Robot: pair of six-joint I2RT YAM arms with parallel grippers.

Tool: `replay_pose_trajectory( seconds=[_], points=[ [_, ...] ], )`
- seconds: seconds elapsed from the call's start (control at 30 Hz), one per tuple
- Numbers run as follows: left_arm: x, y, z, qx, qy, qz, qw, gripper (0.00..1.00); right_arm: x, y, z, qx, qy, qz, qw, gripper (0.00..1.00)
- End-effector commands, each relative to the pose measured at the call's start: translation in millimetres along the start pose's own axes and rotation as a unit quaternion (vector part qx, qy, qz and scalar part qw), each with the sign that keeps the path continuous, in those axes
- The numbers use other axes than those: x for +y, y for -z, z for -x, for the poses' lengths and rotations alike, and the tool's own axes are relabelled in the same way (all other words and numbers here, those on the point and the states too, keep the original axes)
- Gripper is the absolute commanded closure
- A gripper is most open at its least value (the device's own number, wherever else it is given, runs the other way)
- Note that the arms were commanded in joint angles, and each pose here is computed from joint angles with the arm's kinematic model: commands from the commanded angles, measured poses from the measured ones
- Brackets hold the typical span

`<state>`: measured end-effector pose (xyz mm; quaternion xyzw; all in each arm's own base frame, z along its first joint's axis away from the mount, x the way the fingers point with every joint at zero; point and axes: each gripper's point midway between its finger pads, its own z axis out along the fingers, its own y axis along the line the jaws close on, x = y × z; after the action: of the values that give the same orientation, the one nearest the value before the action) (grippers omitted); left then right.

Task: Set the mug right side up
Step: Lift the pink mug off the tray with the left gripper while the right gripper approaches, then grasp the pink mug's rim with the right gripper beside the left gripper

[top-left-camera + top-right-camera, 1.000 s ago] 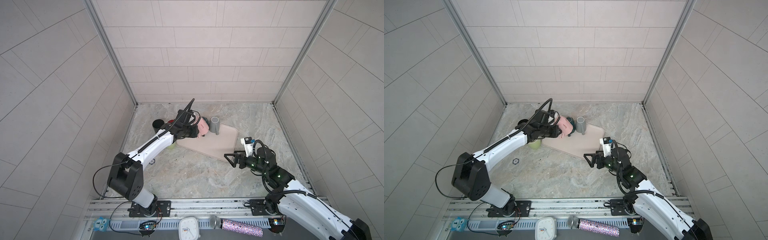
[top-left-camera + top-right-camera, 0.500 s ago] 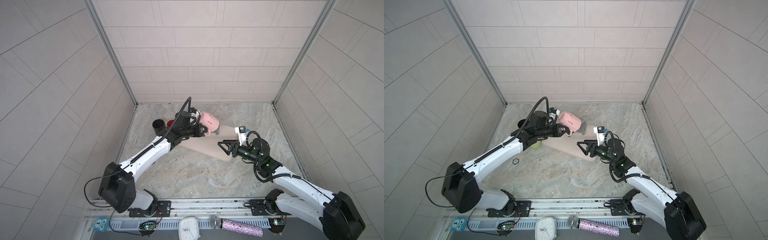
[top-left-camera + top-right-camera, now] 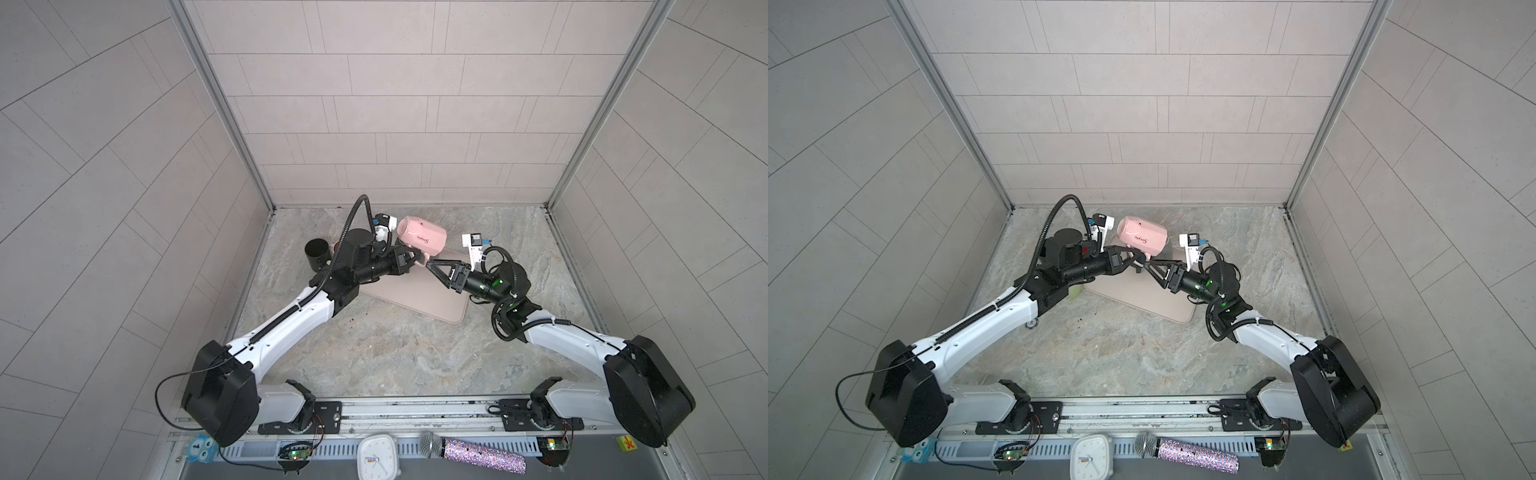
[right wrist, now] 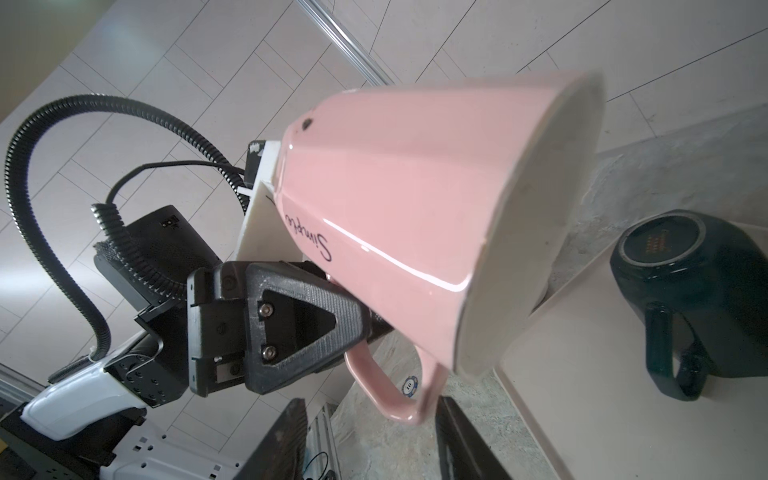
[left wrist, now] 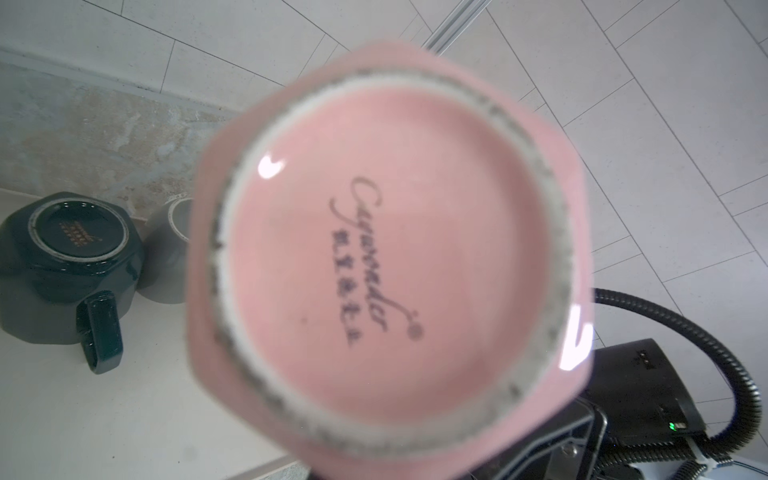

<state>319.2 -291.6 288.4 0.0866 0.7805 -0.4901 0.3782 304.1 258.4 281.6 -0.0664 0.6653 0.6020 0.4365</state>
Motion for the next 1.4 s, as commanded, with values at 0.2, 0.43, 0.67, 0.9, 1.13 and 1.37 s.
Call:
replay_pose_trajectory(
  seconds=[0.2, 0.43, 0.67, 0.9, 1.13, 1.37],
  points=[
    [-63.5, 10.4, 31.6, -0.044, -0.031, -0.138, 0.989, 1.00, 20.1, -3.9, 23.7, -0.032, -0.019, 0.067, 0.997, 0.53],
    [-67.1, 8.4, 17.9, -0.009, -0.029, -0.161, 0.987, 1.00, 24.3, -2.5, 35.3, -0.047, -0.035, 0.101, 0.993, 0.59],
    [-69.5, 6.2, 9.9, 0.010, -0.026, -0.173, 0.984, 1.00, 24.1, -2.9, 32.7, -0.041, -0.037, 0.103, 0.993, 0.69],
    [-67.7, -3.4, -1.3, 0.038, -0.017, -0.175, 0.984, 1.00, 28.5, -1.0, 32.4, -0.037, -0.028, 0.101, 0.994, 0.69],
    [-68.8, -4.0, -5.5, 0.046, -0.028, -0.165, 0.985, 1.00, 29.6, -0.3, 33.0, -0.037, -0.027, 0.099, 0.994, 0.89],
    [-60.0, -7.5, -10.8, 0.055, -0.019, -0.148, 0.987, 1.00, 31.2, 0.7, 32.1, -0.033, -0.027, 0.095, 0.995, 1.00]
  ],
)
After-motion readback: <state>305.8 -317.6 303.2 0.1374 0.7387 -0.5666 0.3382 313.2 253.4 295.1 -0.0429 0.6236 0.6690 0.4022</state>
